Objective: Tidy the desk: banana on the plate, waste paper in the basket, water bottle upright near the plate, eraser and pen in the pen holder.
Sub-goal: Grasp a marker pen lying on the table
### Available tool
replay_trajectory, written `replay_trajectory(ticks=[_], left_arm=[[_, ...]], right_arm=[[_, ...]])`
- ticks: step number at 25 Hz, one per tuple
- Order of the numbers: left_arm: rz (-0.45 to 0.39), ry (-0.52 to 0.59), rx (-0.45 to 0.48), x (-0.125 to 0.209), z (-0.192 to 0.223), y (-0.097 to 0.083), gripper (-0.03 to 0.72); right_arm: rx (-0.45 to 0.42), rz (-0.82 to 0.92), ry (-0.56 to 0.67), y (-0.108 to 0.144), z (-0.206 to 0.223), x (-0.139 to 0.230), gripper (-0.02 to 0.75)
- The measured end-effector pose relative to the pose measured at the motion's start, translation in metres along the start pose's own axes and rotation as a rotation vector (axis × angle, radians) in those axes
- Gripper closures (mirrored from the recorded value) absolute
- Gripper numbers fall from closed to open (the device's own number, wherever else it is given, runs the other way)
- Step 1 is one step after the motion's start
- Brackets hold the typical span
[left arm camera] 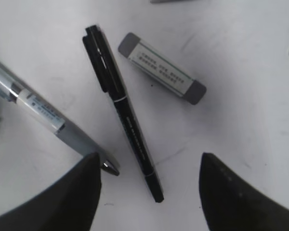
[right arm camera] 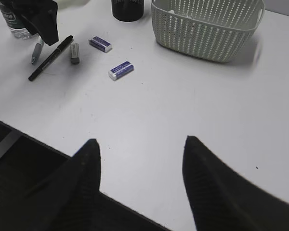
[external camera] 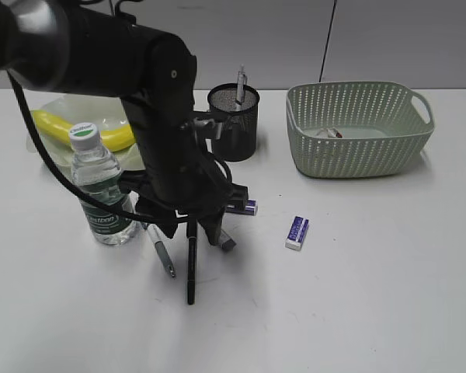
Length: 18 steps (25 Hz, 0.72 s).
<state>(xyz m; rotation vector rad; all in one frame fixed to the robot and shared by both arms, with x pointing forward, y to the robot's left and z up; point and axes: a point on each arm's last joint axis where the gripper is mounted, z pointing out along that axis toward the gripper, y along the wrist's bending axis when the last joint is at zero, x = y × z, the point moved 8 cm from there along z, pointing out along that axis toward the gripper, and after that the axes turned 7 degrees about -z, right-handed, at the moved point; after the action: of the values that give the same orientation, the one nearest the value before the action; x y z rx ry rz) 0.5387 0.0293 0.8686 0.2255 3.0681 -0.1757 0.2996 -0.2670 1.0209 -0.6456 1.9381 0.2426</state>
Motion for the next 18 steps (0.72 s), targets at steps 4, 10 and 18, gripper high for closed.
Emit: replay_trajectory(ticks=[4, 10, 18], left_arm=[[-0.004, 0.044, -0.027, 0.001, 0.017, 0.002, 0.209], [-0.004, 0.067, -0.045, -0.003, 0.035, 0.001, 0.209], [-0.005, 0.122, -0.083, -0.001, 0.057, 0.004, 0.268]], right_arm=[[0.0, 0.0, 0.0, 0.0, 0.0, 0.0, 0.302], [0.0, 0.0, -0.001, 0.0, 0.0, 0.0, 0.302], [0.0, 0.0, -0.002, 0.0, 0.0, 0.0, 0.302]])
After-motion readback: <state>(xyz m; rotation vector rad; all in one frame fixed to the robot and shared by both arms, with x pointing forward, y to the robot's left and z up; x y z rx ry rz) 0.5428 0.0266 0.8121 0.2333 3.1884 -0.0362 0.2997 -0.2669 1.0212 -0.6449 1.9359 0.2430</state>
